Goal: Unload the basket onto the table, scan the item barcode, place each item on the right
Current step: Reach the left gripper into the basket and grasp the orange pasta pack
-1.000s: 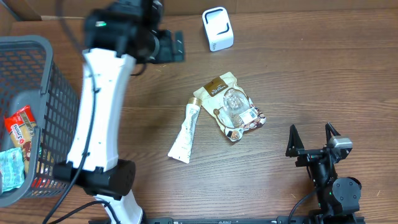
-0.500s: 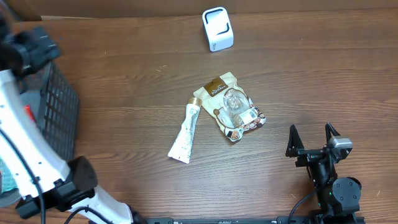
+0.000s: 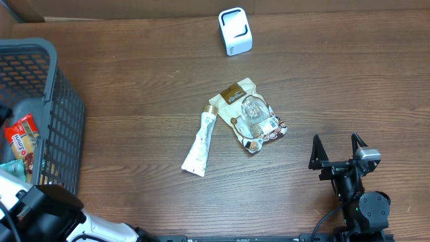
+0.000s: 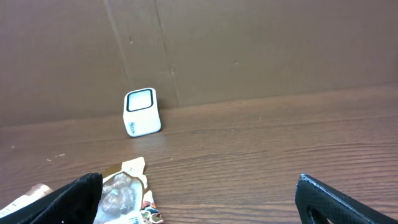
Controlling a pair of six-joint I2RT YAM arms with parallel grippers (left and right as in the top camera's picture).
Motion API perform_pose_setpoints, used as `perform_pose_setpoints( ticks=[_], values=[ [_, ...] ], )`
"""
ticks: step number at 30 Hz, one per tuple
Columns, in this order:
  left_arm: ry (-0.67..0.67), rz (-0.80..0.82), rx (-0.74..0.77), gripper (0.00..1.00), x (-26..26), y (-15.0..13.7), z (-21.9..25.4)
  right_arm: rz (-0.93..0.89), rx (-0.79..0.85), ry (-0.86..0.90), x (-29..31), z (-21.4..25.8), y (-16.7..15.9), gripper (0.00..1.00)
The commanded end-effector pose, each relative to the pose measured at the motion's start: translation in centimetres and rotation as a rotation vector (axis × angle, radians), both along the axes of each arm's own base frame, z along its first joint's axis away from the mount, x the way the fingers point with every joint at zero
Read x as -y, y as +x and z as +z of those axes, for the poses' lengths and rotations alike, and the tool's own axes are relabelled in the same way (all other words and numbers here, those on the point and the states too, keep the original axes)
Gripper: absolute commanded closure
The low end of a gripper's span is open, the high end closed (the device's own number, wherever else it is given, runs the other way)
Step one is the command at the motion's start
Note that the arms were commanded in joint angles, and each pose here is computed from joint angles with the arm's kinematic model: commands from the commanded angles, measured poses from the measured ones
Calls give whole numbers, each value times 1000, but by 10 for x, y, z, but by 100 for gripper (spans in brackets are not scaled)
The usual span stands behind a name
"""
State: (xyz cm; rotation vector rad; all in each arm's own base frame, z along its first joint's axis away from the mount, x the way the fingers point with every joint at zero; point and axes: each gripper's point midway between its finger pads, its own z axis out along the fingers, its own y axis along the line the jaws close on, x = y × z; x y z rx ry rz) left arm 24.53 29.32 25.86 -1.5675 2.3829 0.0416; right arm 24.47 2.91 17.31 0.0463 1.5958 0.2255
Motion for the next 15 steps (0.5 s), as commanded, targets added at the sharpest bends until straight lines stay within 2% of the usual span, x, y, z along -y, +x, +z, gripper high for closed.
perform_pose_setpoints(
  ticks=[1, 4, 9, 15],
  values=[
    [-3, -102, -17, 5, 0, 3, -18, 9, 0, -1, -2, -3, 0, 0],
    [-21, -171, -36, 5, 1, 8, -43, 9, 0, 0, -2, -3, 0, 0],
    [-43, -258, -76, 10, 2, 8, -87, 9, 0, -1, -2, -3, 0, 0],
    [-37, -292, -118, 10, -1, 3, -133, 9, 0, -1, -2, -3, 0, 0]
  ],
)
